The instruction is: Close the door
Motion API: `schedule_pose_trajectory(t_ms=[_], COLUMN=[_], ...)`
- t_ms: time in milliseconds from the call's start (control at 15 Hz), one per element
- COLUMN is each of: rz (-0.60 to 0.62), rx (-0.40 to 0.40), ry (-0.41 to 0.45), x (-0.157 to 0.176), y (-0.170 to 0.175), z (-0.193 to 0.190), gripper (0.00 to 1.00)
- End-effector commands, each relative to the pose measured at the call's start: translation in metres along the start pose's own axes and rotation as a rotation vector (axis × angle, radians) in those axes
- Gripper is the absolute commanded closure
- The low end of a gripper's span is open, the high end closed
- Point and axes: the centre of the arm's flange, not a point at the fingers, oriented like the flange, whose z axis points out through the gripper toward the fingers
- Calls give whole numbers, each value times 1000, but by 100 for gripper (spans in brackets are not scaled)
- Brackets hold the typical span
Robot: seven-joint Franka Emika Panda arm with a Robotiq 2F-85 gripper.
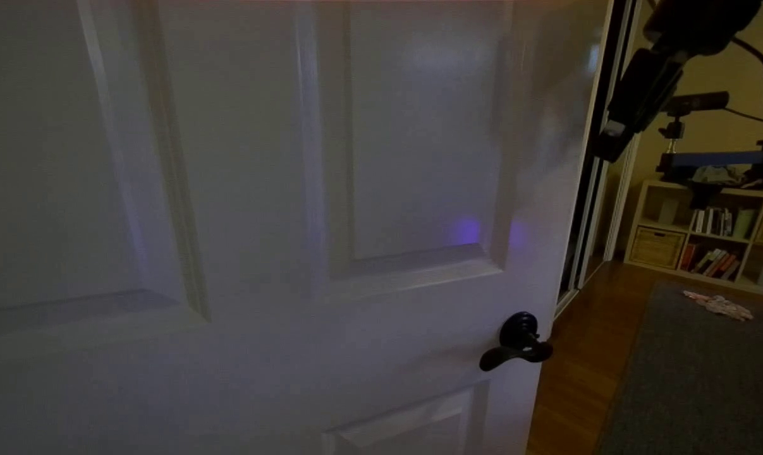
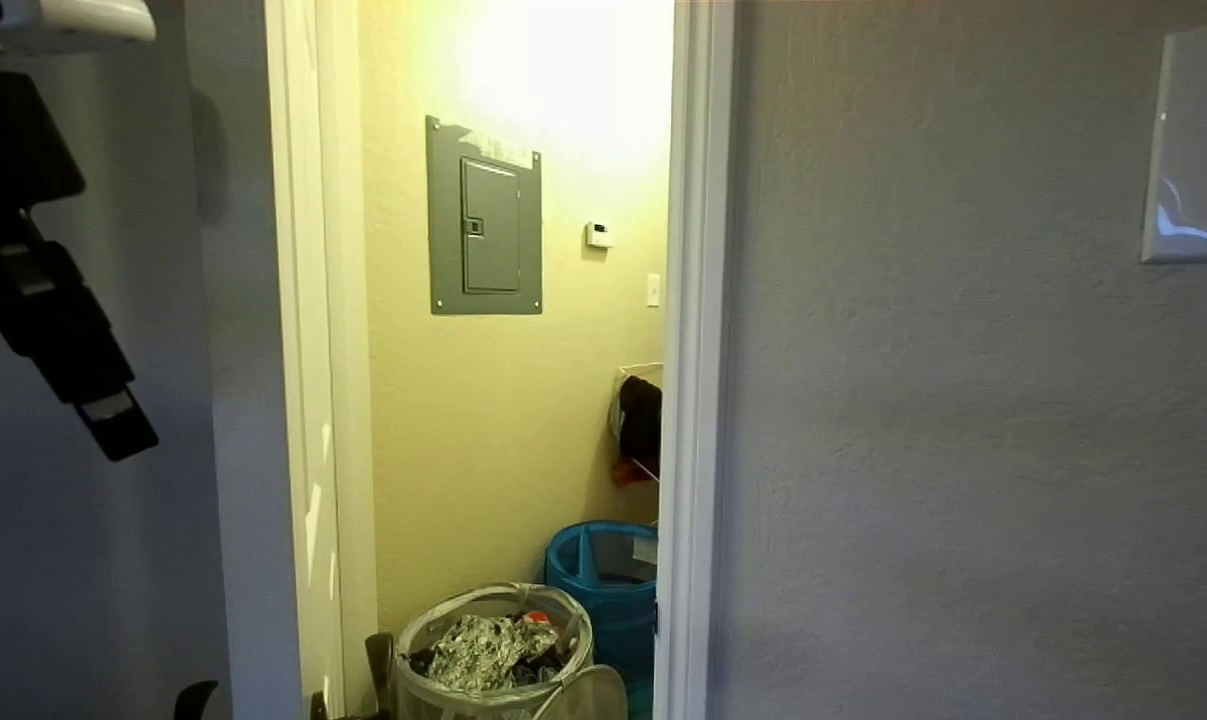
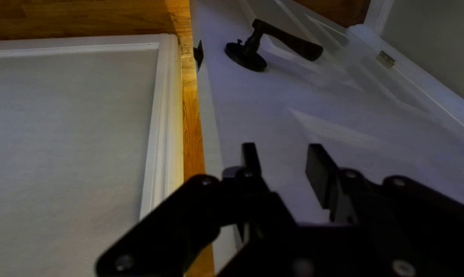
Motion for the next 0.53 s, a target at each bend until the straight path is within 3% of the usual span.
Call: schedule_pose_trajectory(t_ms=[0,133,467], rz=[-6,-6,4], rx=[39,32,-23], ry=[27,63,277], x=[7,11,26], y=[-21,-26,-22], z=[-2,-1,-2], gripper=[93,99,98])
